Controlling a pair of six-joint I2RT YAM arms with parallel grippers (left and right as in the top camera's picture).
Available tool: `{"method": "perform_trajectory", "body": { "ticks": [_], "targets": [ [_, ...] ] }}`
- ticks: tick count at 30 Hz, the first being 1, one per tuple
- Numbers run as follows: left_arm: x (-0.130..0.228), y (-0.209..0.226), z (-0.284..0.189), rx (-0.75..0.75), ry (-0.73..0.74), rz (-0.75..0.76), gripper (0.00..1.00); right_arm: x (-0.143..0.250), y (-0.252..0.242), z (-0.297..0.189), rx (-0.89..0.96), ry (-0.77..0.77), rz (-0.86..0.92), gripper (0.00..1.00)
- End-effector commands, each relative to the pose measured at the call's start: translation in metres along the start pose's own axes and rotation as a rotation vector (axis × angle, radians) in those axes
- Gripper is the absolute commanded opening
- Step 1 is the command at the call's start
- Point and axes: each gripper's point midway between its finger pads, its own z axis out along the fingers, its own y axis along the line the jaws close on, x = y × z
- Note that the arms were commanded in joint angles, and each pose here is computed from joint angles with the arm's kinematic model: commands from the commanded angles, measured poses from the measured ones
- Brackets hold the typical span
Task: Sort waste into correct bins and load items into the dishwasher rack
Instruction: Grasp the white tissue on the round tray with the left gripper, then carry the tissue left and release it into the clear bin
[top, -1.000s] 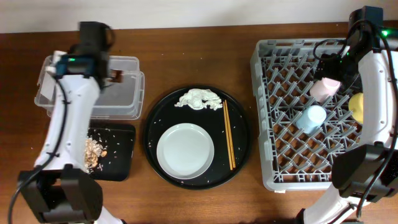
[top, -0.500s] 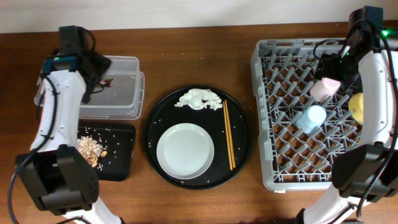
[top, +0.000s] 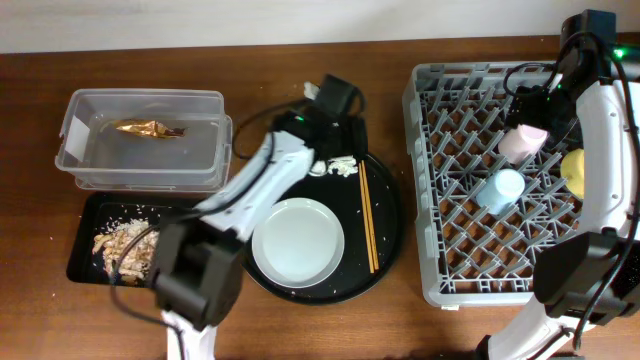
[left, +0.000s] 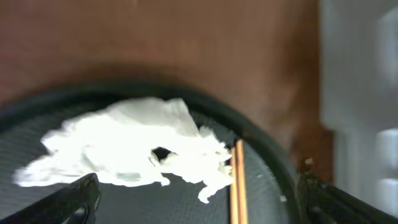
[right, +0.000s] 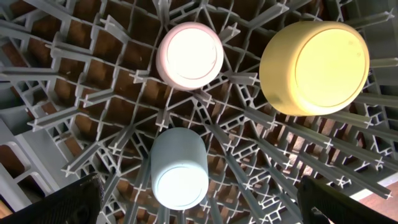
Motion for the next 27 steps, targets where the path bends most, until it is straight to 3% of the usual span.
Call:
{"method": "perform_trajectory", "body": {
  "ticks": [1, 2, 9, 11, 14, 17, 22, 27],
  "targets": [
    [0.013, 0.017, 0.032, -0.116, 0.011, 0.041, 0.95, -0.001, -0.003, 0.001, 0.013, -0.001, 0.011, 0.98],
    [0.014, 0.024, 0.039, -0.155, 0.006, 0.044, 0.90, -0.001, -0.003, 0.001, 0.013, -0.001, 0.011, 0.98],
    [0.030, 0.040, 0.081, -0.222, 0.035, 0.055, 0.89, -0.001, -0.003, 0.001, 0.013, -0.001, 0.011, 0.98],
    [0.035, 0.043, 0.088, -0.232, 0.050, 0.058, 0.77, -0.001, -0.003, 0.001, 0.013, -0.001, 0.011, 0.98],
    [0.032, 0.041, 0.083, -0.226, 0.042, 0.056, 0.34, -0.001, -0.003, 0.001, 0.013, -0.001, 0.011, 0.98],
    [0.020, 0.036, 0.052, -0.211, 0.018, 0.052, 0.02, -0.001, -0.003, 0.001, 0.013, -0.001, 0.011, 0.98],
    [-0.035, 0.030, -0.039, -0.166, -0.176, -0.016, 0.02, -0.001, -0.003, 0.001, 0.013, -0.001, 0.011, 0.98],
    [-0.080, 0.145, -0.054, -0.302, -0.213, -0.220, 0.02, -0.001, -0.003, 0.001, 0.013, -0.001, 0.011, 0.98]
  ]
}}
